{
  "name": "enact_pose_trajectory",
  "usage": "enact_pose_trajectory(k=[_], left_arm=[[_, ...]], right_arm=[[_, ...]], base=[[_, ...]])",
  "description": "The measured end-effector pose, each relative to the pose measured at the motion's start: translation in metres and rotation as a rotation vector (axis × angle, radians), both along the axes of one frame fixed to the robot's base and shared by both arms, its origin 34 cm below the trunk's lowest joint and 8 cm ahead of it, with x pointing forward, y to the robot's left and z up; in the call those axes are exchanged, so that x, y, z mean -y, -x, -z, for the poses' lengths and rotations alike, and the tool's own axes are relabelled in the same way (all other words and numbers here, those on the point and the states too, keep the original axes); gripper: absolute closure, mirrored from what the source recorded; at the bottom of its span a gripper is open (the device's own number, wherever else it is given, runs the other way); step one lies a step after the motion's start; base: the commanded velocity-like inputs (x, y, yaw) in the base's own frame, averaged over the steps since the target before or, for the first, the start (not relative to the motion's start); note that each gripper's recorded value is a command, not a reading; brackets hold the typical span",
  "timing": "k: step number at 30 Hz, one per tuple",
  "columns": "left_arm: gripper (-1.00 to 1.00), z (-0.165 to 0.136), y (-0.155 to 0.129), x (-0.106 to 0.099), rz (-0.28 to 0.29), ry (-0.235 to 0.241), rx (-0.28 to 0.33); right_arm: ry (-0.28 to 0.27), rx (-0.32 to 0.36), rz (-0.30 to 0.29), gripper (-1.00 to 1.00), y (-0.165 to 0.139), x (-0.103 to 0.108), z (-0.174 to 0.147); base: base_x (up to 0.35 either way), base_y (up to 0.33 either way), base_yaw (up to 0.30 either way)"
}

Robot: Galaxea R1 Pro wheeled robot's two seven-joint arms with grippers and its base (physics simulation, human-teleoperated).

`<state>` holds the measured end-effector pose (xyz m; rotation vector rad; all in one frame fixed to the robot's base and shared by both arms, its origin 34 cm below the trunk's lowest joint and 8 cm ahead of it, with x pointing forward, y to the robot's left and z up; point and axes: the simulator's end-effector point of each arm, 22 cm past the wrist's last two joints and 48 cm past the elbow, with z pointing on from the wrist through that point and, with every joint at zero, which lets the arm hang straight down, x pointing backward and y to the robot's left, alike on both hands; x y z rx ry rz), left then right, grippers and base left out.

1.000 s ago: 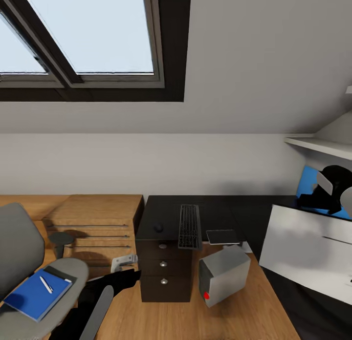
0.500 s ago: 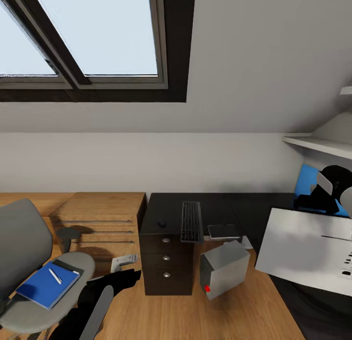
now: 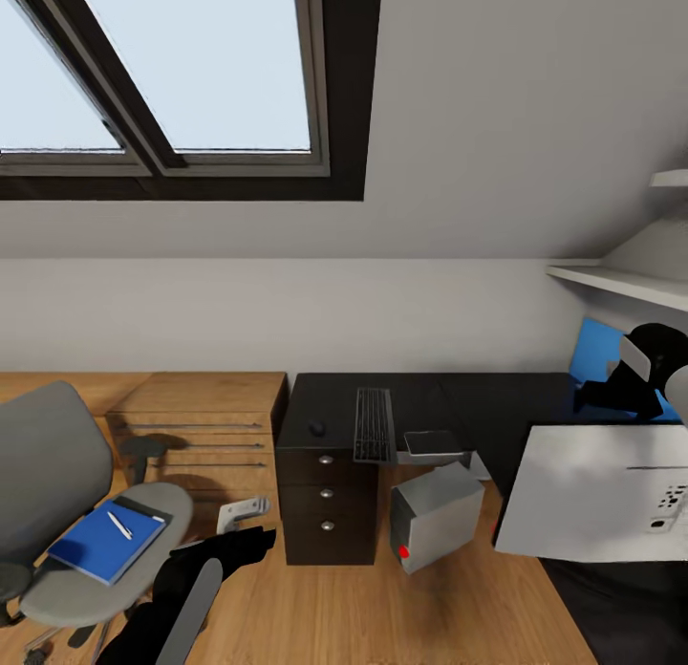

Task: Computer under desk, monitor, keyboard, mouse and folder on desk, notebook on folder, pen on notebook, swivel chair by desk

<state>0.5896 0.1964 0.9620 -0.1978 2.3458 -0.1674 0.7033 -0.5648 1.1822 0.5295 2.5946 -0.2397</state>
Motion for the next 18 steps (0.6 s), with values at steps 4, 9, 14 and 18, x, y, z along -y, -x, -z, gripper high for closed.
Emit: enact_pose_trajectory(k=[4, 9, 14, 18], left_arm=[[-1.0, 0.0001, 0.0001, 0.0004, 0.001, 0.001, 0.0], [-1.0, 0.0004, 0.0, 0.0008, 0.001, 0.001, -0.001], [-1.0, 0.0002, 0.0005, 0.0009, 0.002, 0.001, -0.002], [-1.0, 0.0003, 0.0003, 0.0007, 0.002, 0.001, -0.002]], right_arm=[[0.002, -0.001, 0.0, -1.0, 0.0003, 0.0005, -0.0002], [-0.001, 0.0, 0.0, -1.0, -0.0004, -0.0005, -0.0002], [0.0, -0.001, -0.001, -1.0, -0.0001, -0.0007, -0.0004], [-0.001, 0.0, -0.001, -1.0, -0.0004, -0.0008, -0.0008]], base=[[-0.065, 0.0, 0.0], [-0.188, 0.0, 0.0], [-0.062, 0.0, 0.0], [-0.121, 0.0, 0.0]])
